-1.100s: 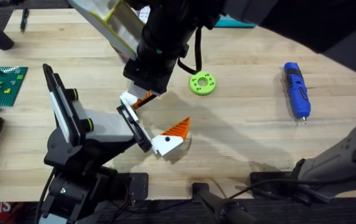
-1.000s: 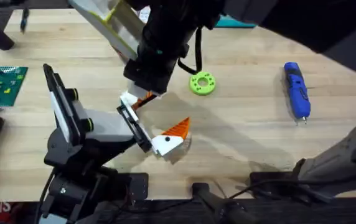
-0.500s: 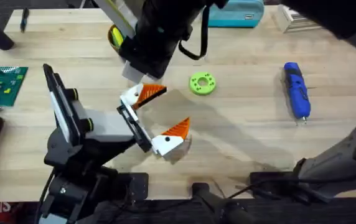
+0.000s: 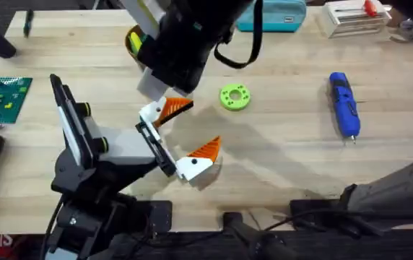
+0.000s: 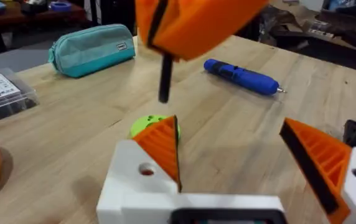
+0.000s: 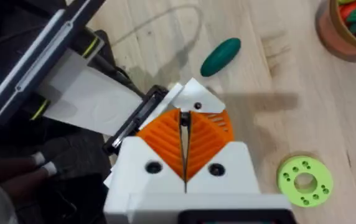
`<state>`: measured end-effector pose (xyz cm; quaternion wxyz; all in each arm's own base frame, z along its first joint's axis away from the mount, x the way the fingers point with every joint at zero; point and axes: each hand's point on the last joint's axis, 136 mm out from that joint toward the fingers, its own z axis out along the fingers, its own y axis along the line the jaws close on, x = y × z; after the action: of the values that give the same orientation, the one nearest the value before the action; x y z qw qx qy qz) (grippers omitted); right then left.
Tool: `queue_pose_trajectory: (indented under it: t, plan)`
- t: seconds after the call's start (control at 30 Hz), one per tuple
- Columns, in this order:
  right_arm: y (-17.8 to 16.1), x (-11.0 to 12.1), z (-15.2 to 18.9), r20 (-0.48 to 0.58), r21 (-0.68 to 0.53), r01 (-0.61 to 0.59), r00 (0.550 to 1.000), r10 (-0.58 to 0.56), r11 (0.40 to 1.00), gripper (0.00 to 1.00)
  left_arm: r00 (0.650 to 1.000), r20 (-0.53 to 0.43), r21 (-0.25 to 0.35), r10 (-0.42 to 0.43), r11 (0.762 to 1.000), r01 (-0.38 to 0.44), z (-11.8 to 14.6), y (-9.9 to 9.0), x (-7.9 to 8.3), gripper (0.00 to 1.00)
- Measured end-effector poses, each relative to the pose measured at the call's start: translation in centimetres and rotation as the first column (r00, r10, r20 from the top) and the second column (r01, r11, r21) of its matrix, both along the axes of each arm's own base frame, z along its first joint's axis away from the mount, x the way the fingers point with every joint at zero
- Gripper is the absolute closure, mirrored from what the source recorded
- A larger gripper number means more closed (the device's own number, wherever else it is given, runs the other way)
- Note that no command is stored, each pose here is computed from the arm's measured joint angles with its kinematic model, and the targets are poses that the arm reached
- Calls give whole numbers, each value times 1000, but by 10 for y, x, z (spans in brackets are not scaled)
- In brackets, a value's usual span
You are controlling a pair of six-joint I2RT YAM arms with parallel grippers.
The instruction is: Pick up the gripper from the table and insert it into the empty holder that is missing its gripper. Then pick up a screw, insert it into the mounting hole, and use the screwdriver to tighten it. Finally, clean up the table by picking up the vegetable and placing it into the bucket.
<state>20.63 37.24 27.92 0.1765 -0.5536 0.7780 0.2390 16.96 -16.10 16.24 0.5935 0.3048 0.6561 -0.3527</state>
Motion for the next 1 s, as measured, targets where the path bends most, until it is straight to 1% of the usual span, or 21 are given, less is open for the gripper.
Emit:
queue_pose_trajectory:
  t: [0.33, 0.53, 0.73, 1.0]
  plan:
    - [2, 1, -14, -27, -28, -3, 1000, 2, 1000, 995, 1000, 0, 0, 0, 1000, 0, 0, 0, 0, 12]
    - [3, 1, -17, -17, -31, -21, 1000, 21, 999, 995, 1000, 0, 0, 0, 1000, 0, 0, 0, 0, 12]
    - [2, 0, -27, -29, -48, -30, 999, 28, 998, 994, 1000, 0, 0, 0, 1000, 0, 0, 0, 0, 12]
    - [5, 2, -31, -22, -39, -30, 999, 29, 999, 995, 1000, 0, 0, 0, 1000, 0, 0, 0, 0, 12]
